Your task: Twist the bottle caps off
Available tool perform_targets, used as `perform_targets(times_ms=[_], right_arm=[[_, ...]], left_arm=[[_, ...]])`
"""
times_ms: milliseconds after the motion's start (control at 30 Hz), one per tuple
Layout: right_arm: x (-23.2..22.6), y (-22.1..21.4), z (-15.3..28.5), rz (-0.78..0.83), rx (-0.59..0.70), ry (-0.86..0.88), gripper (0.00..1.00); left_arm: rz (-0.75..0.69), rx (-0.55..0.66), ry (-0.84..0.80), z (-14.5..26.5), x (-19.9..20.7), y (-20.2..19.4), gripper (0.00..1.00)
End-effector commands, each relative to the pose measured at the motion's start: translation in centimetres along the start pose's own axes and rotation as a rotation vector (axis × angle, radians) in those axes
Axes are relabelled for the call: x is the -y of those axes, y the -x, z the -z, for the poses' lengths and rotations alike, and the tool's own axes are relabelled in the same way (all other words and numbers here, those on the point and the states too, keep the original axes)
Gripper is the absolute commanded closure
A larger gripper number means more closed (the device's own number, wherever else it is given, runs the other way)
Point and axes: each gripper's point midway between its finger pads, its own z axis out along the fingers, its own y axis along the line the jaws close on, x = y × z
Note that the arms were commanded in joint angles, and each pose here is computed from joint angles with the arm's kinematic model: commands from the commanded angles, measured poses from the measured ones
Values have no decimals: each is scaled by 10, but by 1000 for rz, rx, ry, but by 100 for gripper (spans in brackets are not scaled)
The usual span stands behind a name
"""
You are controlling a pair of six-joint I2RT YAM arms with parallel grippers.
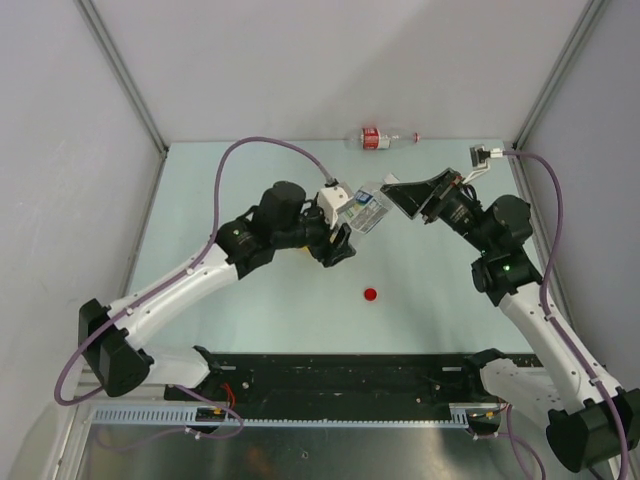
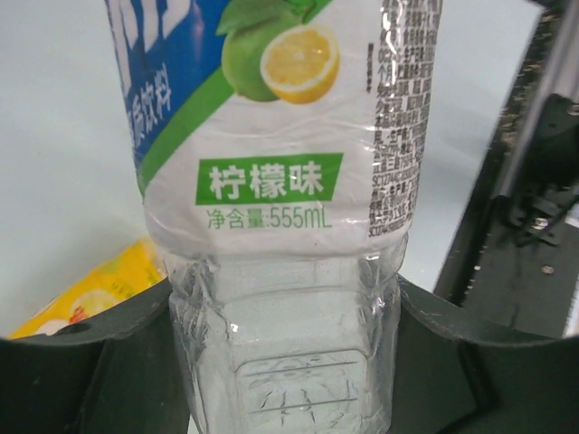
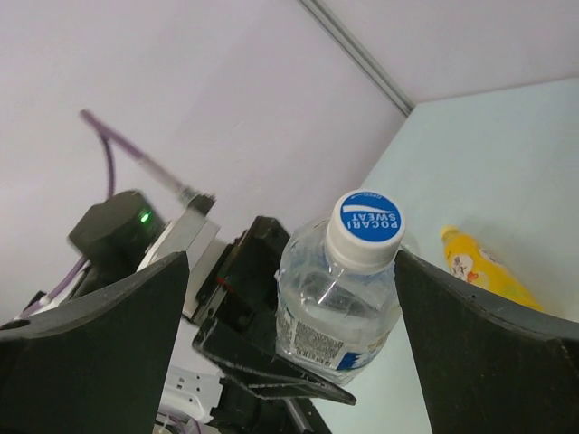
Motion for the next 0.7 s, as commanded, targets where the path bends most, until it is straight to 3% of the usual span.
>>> perform_targets(times_ms=[0,267,667], right_arm=[[-2,14,-8,-4,19,-54,1],[19,14,-15,8,-8,-203,2],[49,-8,-29,-31,-81,-311,23]], left_arm=[[-115,-13,248,16,-24,2,66],[-191,-57,491,27,-40,-5,66],[-245,-84,579,30,-39,-8,66]])
